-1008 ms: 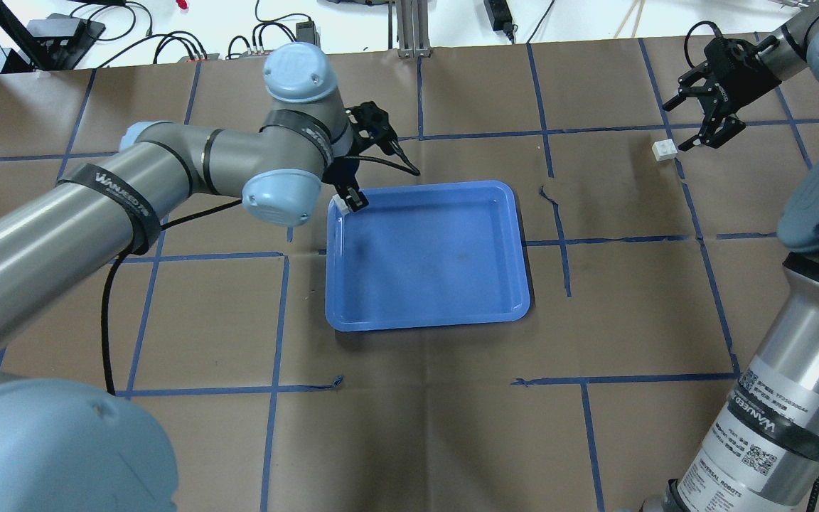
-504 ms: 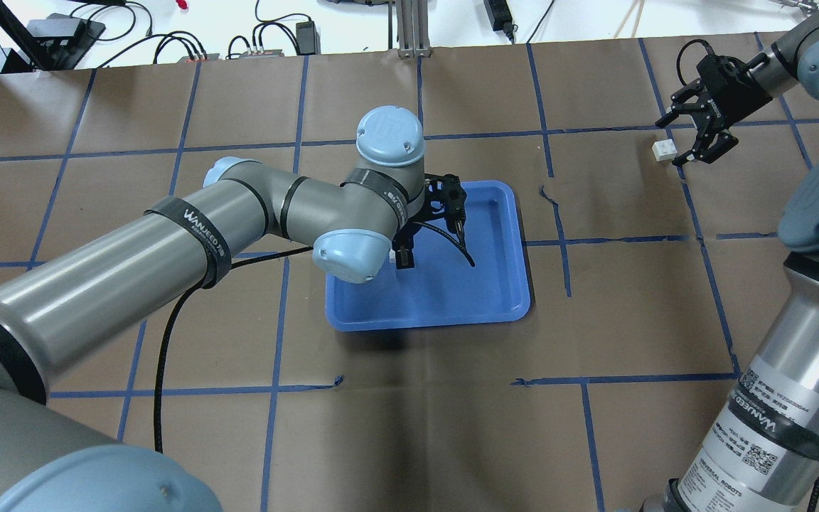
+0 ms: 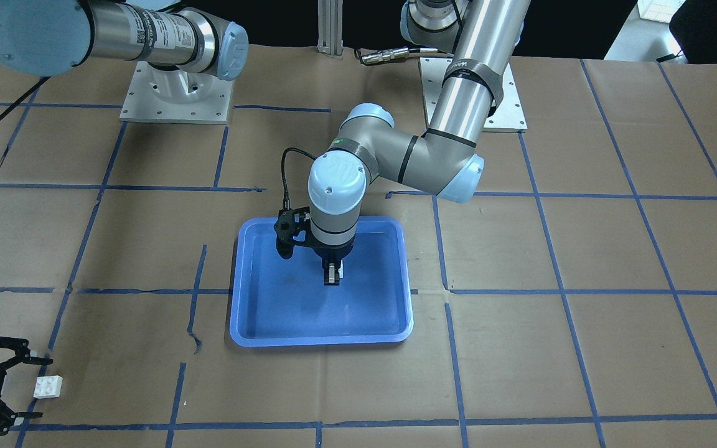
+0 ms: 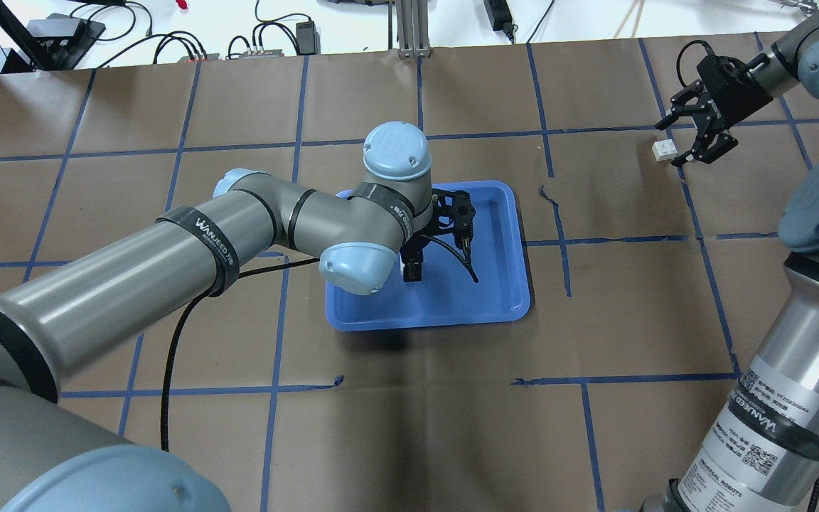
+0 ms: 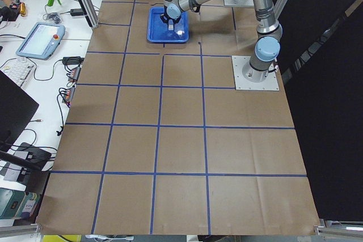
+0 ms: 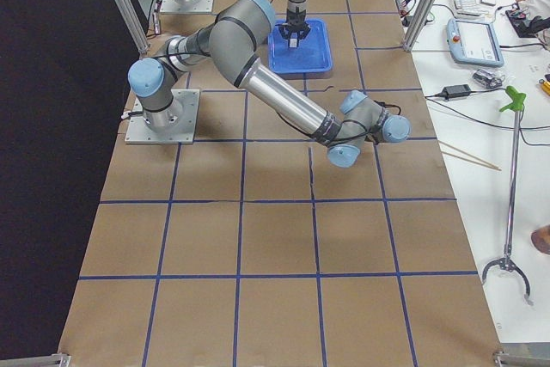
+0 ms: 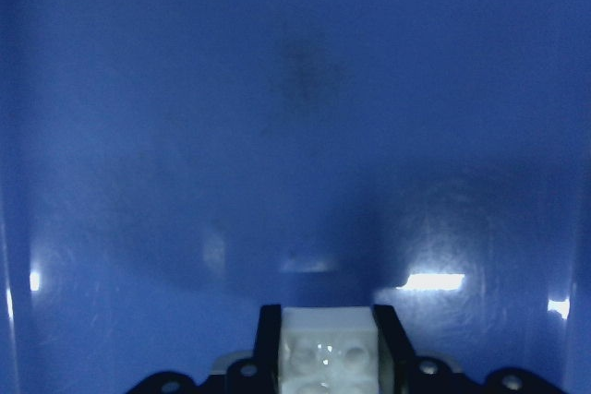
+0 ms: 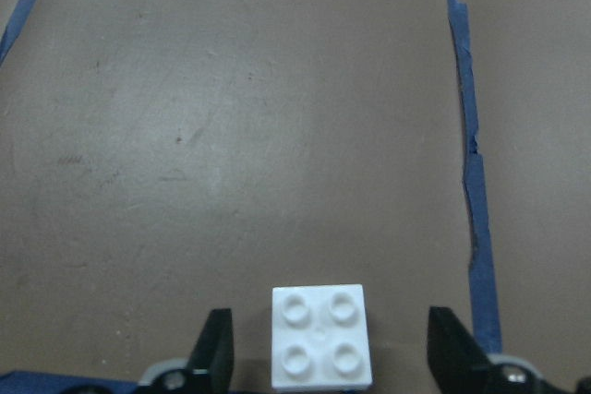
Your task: Assemble white blocks and place on blue tray
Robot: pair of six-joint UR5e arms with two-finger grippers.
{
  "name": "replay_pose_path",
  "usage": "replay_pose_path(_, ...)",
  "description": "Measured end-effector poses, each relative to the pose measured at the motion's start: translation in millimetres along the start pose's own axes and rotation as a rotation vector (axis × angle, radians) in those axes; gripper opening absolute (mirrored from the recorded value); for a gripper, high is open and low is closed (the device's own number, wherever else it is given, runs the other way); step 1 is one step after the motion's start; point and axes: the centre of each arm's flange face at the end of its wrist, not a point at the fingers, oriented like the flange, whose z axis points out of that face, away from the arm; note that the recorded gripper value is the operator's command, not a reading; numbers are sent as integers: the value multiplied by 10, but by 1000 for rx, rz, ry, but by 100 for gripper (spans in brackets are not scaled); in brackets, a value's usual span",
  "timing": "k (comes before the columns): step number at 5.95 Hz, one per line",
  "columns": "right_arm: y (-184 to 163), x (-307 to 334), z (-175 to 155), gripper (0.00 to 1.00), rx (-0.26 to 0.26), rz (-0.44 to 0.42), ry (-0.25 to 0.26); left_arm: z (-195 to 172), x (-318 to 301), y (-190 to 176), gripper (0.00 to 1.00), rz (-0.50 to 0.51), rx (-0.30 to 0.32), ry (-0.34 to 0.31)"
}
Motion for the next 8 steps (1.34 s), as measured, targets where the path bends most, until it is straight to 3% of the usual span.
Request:
replay_pose_path(3, -4, 11, -19, 29, -7, -6, 9, -242, 62, 17, 100, 4, 7, -27)
replay_pose_path(4, -7, 16, -29, 26, -9, -7, 11, -732, 116, 37, 100, -3, 11, -41)
replay_pose_path(6, -35, 30, -91, 25, -15, -8, 20, -2343, 548, 267, 100, -85, 3, -23)
replay_pose_path(7, -112, 29, -191, 25, -19, -8, 28, -2829, 703, 501, 100, -185, 13, -46)
replay_pose_path(8, -269, 2, -340, 25, -20, -7, 34, -3140, 772, 794, 100, -369, 29, -74)
